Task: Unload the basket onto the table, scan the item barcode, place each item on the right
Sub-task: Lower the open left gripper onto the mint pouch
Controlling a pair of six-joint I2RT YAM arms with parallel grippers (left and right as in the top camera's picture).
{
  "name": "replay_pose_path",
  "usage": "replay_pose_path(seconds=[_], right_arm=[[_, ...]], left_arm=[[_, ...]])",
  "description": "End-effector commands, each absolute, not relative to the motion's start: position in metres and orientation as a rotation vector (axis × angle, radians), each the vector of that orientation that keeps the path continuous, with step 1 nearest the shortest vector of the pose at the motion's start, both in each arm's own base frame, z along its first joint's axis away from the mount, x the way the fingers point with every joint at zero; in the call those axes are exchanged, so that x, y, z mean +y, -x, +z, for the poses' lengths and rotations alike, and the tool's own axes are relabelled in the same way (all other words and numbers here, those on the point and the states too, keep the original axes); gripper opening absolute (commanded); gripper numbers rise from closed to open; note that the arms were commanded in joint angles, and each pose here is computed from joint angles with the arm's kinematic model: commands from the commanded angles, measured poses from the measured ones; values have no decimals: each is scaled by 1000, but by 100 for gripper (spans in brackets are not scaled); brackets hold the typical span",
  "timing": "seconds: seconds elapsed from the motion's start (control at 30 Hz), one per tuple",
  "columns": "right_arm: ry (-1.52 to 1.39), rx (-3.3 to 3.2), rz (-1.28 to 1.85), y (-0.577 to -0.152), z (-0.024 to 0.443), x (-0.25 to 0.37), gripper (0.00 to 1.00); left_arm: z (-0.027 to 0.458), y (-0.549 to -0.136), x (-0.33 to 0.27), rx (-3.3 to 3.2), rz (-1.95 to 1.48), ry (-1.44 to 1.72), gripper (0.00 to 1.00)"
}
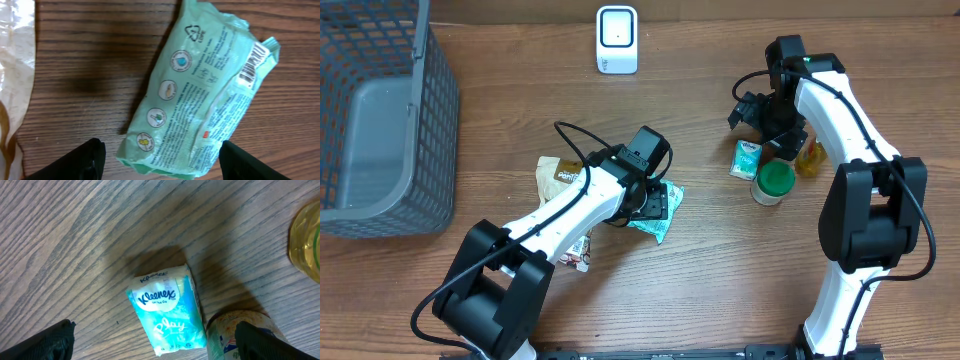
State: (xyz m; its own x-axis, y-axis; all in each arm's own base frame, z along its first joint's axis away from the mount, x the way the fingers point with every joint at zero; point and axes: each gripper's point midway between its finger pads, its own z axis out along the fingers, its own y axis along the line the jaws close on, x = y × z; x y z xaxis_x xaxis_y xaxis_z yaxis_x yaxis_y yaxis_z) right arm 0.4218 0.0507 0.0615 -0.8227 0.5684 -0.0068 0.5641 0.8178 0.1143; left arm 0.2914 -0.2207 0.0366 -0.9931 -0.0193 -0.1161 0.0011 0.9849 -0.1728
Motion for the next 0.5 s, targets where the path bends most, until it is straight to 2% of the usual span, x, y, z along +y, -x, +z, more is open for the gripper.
replay_pose_path(seconds=[0.0, 0.47], right_arm=[[-904, 2910, 194, -431, 78, 50, 100], [-904, 2910, 194, -431, 78, 50, 100]], left_arm=[[32, -290, -215, 3010, -212, 32, 76], [26, -287, -213, 3012, -212, 33, 76]])
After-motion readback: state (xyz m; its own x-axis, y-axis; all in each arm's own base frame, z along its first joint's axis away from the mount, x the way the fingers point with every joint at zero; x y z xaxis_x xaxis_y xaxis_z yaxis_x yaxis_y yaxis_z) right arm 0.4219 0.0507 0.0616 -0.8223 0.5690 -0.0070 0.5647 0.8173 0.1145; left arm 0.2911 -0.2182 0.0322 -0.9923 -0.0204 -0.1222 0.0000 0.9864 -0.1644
